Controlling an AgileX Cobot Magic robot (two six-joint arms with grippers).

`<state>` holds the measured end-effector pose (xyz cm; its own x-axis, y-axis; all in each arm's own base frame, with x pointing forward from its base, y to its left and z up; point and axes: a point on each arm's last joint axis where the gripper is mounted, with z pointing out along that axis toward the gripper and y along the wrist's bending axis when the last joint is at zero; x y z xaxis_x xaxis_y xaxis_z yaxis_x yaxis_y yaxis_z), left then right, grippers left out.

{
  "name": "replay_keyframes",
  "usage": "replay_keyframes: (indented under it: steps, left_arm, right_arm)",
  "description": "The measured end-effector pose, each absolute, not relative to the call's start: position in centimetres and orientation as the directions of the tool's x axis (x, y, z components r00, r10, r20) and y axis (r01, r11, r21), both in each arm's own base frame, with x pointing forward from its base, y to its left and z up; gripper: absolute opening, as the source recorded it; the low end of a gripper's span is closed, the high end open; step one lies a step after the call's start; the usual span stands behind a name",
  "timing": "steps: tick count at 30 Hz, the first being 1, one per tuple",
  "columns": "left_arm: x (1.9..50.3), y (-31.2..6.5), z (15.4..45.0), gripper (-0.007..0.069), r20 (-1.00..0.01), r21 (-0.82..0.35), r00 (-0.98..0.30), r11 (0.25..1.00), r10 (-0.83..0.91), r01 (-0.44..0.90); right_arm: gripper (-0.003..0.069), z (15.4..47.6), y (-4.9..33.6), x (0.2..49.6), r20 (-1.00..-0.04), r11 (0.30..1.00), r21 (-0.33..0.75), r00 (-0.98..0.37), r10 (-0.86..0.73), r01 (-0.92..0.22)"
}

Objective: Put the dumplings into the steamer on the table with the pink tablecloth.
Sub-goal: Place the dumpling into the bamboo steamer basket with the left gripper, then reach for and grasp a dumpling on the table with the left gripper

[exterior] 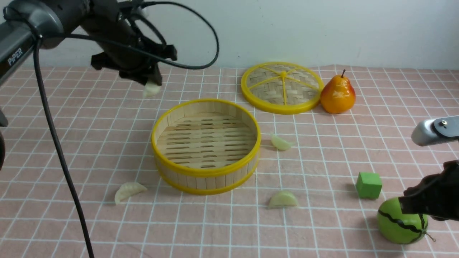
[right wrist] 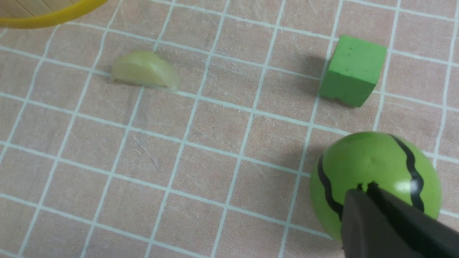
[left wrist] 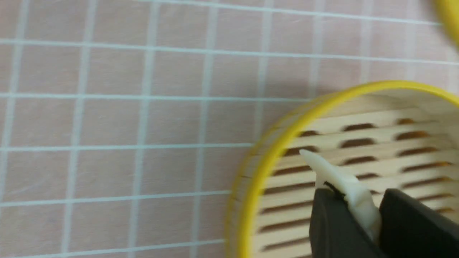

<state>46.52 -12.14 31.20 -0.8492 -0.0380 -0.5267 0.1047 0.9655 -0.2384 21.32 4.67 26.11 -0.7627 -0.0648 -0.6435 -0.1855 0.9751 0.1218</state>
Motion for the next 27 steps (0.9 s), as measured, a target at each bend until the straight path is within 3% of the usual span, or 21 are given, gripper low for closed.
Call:
replay_keyframes:
  steps: [3,8,9,11,13,16,18,19,20,22,25,27]
  left_arm:
    - [46.3,-14.7,29.5,0.0151,-0.492,-0.248,-0.87,0.958,0.004,0.144]
    - [47.9,-17.1,22.0,0.0151,-0.409,-0.199,-0.911,0.969,0.054,0.147]
    - [48.0,-17.1,21.8,0.0152,-0.407,-0.196,-0.912,0.97,0.055,0.146]
    - [48.4,-17.1,20.1,0.0222,-0.393,-0.179,-0.917,0.974,0.06,0.14]
    - [48.4,-17.0,20.5,0.0268,-0.4,-0.167,-0.914,0.975,0.067,0.144]
    - [47.5,-16.1,23.4,0.0426,-0.36,-0.086,-0.926,0.984,0.115,0.156]
    - [46.5,-15.3,27.0,0.0461,-0.391,-0.023,-0.907,0.984,0.155,0.178]
    - [46.5,-15.2,27.0,0.0461,-0.392,-0.017,-0.906,0.984,0.159,0.179]
    - [45.0,-13.9,31.0,0.0471,-0.454,0.013,-0.876,0.984,0.162,0.175]
    - [43.3,-12.3,33.3,0.0475,-0.472,0.008,-0.869,0.986,0.151,0.167]
    - [41.7,-10.2,33.3,0.0477,-0.431,0.0,-0.889,0.986,0.153,0.169]
    - [40.2,-7.8,29.6,0.0477,-0.3,0.007,-0.932,0.977,0.205,0.213]
  right_arm:
    - [0.0011,26.1,4.7,21.3,-0.643,0.975,0.122,-0.763,-0.065,-0.186]
    - [0.0011,26.1,4.7,21.3,-0.643,0.975,0.13,-0.764,-0.057,-0.182]
    - [0.0011,26.1,4.7,21.3,-0.643,0.974,0.132,-0.764,-0.056,-0.182]
    - [0.0011,26.1,4.8,21.3,-0.642,0.973,0.146,-0.766,-0.043,-0.176]
    - [0.0011,26.1,4.8,21.3,-0.641,0.973,0.147,-0.766,-0.042,-0.176]
    - [0.0014,26.1,4.8,21.3,-0.641,0.973,0.147,-0.766,-0.042,-0.176]
    - [0.0014,26.0,4.8,21.3,-0.638,0.973,0.15,-0.769,-0.039,-0.174]
    - [0.0014,26.0,4.8,21.3,-0.638,0.973,0.15,-0.769,-0.039,-0.174]
    - [0.0014,26.0,4.8,21.3,-0.638,0.973,0.152,-0.769,-0.038,-0.174]
    - [0.0014,26.0,4.8,21.3,-0.638,0.973,0.153,-0.769,-0.037,-0.173]
    - [0.0014,26.0,4.8,21.3,-0.638,0.973,0.153,-0.769,-0.036,-0.173]
    - [0.0014,26.0,4.9,21.3,-0.637,0.972,0.166,-0.77,-0.024,-0.168]
